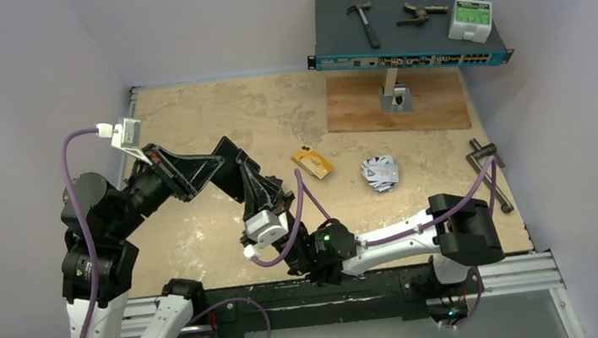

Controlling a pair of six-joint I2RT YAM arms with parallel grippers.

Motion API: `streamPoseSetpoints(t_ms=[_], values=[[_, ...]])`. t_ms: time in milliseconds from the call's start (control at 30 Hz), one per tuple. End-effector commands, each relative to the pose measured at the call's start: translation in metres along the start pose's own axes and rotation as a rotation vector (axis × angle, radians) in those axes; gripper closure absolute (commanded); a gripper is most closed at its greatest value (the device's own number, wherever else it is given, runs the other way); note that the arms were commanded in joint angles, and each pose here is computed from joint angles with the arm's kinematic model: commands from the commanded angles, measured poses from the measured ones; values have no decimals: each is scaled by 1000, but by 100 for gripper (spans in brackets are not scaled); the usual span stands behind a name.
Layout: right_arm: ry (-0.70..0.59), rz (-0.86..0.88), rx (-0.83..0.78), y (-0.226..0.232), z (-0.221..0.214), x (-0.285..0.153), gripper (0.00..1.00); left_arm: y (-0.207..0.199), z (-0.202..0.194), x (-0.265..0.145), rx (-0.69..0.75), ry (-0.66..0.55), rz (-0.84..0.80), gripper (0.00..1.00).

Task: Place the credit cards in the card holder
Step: Open the card holder at the center of the board.

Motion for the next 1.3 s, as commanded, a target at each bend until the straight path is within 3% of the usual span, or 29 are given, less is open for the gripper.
streamPoseSetpoints(t_ms=[0, 667, 1267], values=[[-17, -157, 156, -35, 11, 5, 100, -9, 0, -8, -3, 5, -39, 100], [-62, -220, 288, -43, 36, 23, 100, -4, -6, -8, -14, 20, -18, 100], [64, -351, 284, -72, 18, 41, 100, -10, -3, -14, -6, 15, -32, 100]])
Point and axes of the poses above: each gripper's point midway between its finger pads, its own x axis out along the fingers, its own y axis along the line the jaws close on, z = x × y, the point moved 10 cm from there along -x, back along the fingers, and after that the axes turned 2 degrees about x, right-handed, at the moved point
